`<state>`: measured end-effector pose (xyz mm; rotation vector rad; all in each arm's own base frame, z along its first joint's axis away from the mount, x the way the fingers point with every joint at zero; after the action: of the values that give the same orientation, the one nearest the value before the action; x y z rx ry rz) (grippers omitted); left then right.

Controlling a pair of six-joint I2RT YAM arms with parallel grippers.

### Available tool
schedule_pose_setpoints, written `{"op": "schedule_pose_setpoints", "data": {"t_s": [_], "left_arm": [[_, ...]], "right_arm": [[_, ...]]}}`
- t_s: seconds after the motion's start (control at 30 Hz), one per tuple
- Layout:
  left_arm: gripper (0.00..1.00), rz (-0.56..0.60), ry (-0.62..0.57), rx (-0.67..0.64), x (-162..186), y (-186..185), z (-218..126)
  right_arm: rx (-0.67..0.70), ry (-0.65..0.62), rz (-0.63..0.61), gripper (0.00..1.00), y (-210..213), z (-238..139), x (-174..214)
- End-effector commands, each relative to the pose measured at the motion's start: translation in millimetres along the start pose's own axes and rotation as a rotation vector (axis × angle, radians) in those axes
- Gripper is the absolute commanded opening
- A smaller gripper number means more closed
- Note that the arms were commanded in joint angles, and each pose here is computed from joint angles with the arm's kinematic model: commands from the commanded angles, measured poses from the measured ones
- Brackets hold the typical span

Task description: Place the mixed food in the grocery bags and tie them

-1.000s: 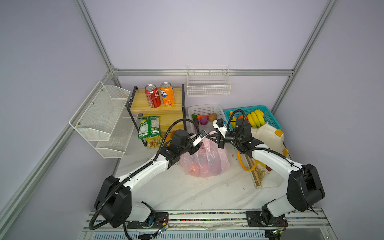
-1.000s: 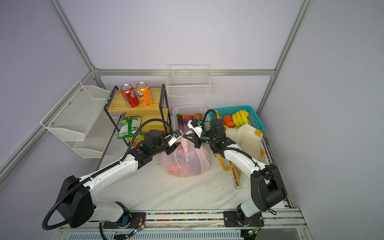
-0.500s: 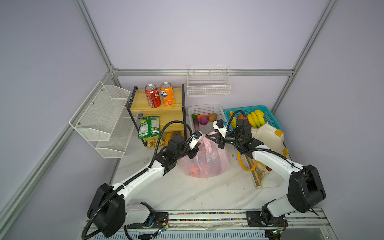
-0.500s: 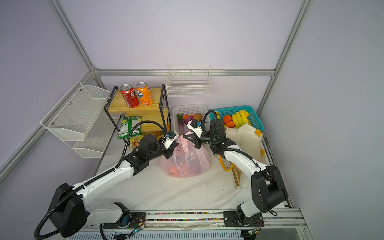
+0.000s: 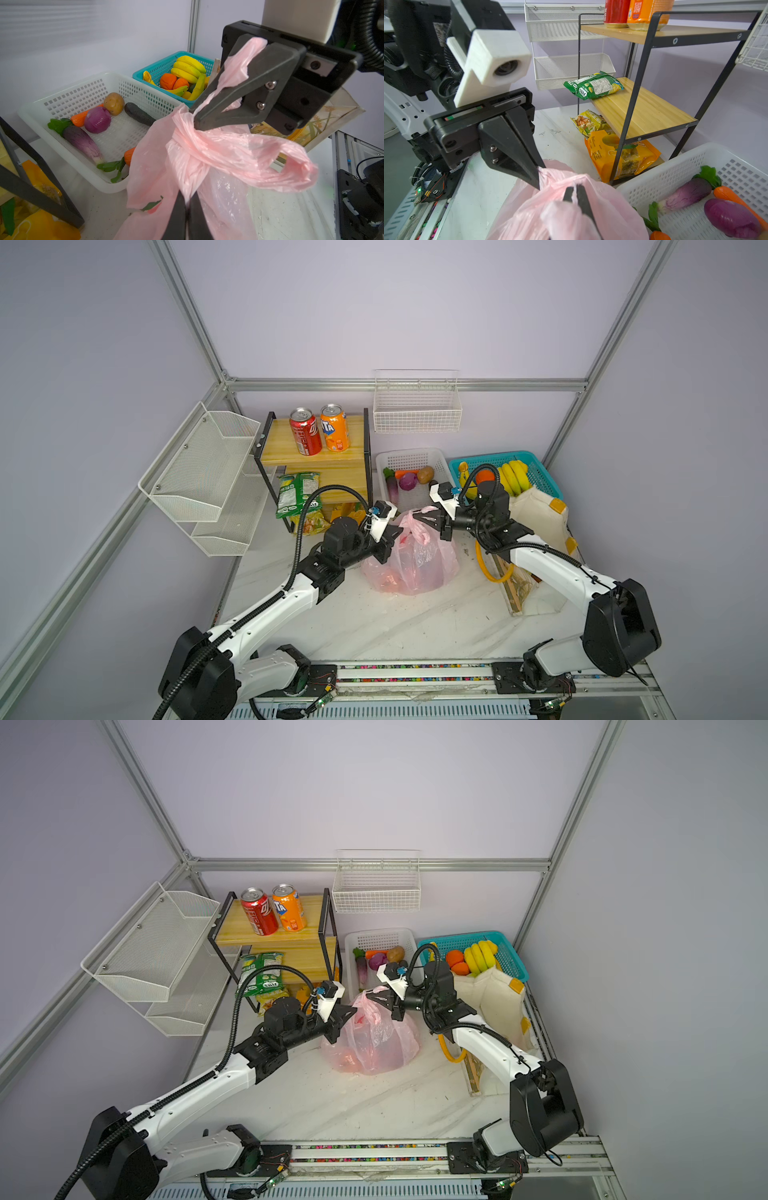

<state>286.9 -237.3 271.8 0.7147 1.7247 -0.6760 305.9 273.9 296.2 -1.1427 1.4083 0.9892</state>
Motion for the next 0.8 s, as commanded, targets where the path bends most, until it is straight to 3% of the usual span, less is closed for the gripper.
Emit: {"op": "schedule_pose_setpoints", "data": {"t_s": [0.0, 0.03, 0.17, 0.27, 0.5, 0.77], "left_arm": [[0.05, -0.017, -0.023, -0.01, -1.4, -1.0, -5.1], [0.08, -0.008, -0.013, -0.021, -0.5, 0.7, -5.2], [0.4, 0.003, 0.003, -0.026, -3.6, 0.2, -8.2], [0.52, 0.0, -0.037, -0.015, -20.3, -3.2, -16.2], [0.71, 0.008, -0.092, 0.111, -56.7, -19.3, -22.5], [0.78, 0.077, -0.049, 0.078, -70.8, -9.0, -2.0]], "right_arm": [[-0.01, -0.039, -0.038, 0.0, 3.3, -4.1, -9.4], [-0.011, -0.046, -0.038, 0.0, 3.8, -4.4, -11.0], [-0.009, -0.05, -0.044, 0.0, 4.2, -4.7, -12.4], [-0.008, -0.049, -0.047, 0.0, 4.6, -5.7, -13.9], [-0.008, -0.052, -0.046, 0.0, 5.6, -6.3, -14.2], [-0.011, -0.052, -0.042, 0.0, 5.5, -6.0, -13.5]]}}
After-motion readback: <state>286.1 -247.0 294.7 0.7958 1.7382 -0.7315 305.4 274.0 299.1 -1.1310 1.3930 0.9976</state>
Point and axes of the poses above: each gripper's point midway between its finger pads, its own z axis out along the fingers, its own y axis along the line the jaws close on, x = y × z, the point moved 3 cm from there along -z, back along the fingers, and after that the axes turned 1 degree about z, right-handed, at the moved point
